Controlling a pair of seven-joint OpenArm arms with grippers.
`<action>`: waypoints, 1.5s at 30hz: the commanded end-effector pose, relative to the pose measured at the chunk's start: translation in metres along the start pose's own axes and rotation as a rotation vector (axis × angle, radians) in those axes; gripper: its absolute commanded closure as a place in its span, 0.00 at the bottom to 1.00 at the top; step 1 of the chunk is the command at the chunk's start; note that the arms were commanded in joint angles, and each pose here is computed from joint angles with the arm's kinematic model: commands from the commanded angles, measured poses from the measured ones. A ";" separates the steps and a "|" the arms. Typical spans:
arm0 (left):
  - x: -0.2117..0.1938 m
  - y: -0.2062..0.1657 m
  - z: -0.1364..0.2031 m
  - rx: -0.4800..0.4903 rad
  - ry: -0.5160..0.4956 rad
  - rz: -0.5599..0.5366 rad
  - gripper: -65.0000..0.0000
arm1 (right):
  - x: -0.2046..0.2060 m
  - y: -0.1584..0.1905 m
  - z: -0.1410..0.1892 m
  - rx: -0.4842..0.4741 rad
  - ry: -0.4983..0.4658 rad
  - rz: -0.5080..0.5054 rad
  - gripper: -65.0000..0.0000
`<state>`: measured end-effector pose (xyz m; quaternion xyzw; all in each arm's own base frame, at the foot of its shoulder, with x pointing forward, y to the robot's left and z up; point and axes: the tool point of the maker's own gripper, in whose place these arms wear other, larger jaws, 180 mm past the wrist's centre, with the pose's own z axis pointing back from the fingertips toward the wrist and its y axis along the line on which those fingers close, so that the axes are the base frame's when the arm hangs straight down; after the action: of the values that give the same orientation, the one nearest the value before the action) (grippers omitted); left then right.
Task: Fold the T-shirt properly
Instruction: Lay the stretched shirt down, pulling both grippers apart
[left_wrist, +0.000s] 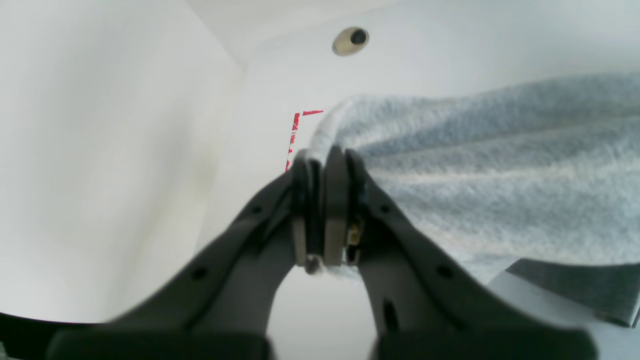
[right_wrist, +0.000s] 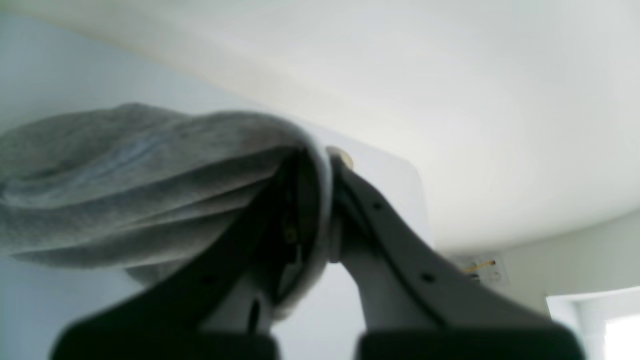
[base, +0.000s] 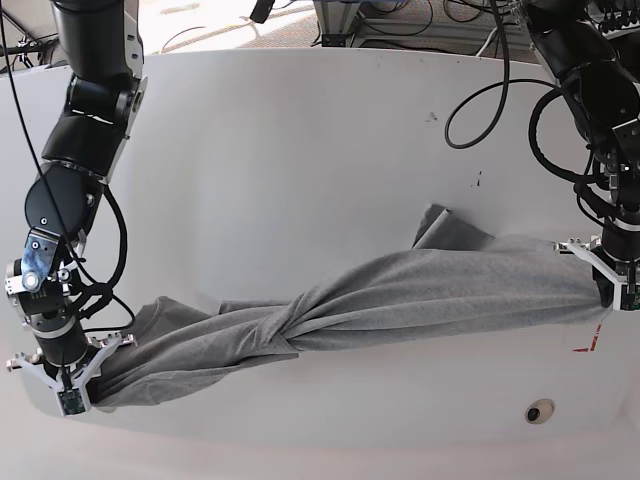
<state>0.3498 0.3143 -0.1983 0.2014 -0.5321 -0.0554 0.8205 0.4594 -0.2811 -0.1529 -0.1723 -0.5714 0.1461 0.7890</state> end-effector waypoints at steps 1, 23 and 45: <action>-0.001 0.019 0.009 0.039 0.007 -0.028 1.00 | 0.002 -0.011 0.018 -0.049 -0.049 -0.005 1.00; -0.148 -0.008 0.059 -0.116 0.400 -0.186 1.00 | -0.190 0.106 0.105 0.095 0.342 -0.200 1.00; -0.209 0.014 0.078 -0.121 0.574 -0.176 1.00 | -0.272 0.156 0.159 0.282 0.555 -0.192 0.86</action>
<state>0.1828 0.3669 -0.3539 0.1946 -0.2412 -0.0938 0.9461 0.2122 -0.2463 -0.4202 -0.0436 -0.2983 0.0791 0.9502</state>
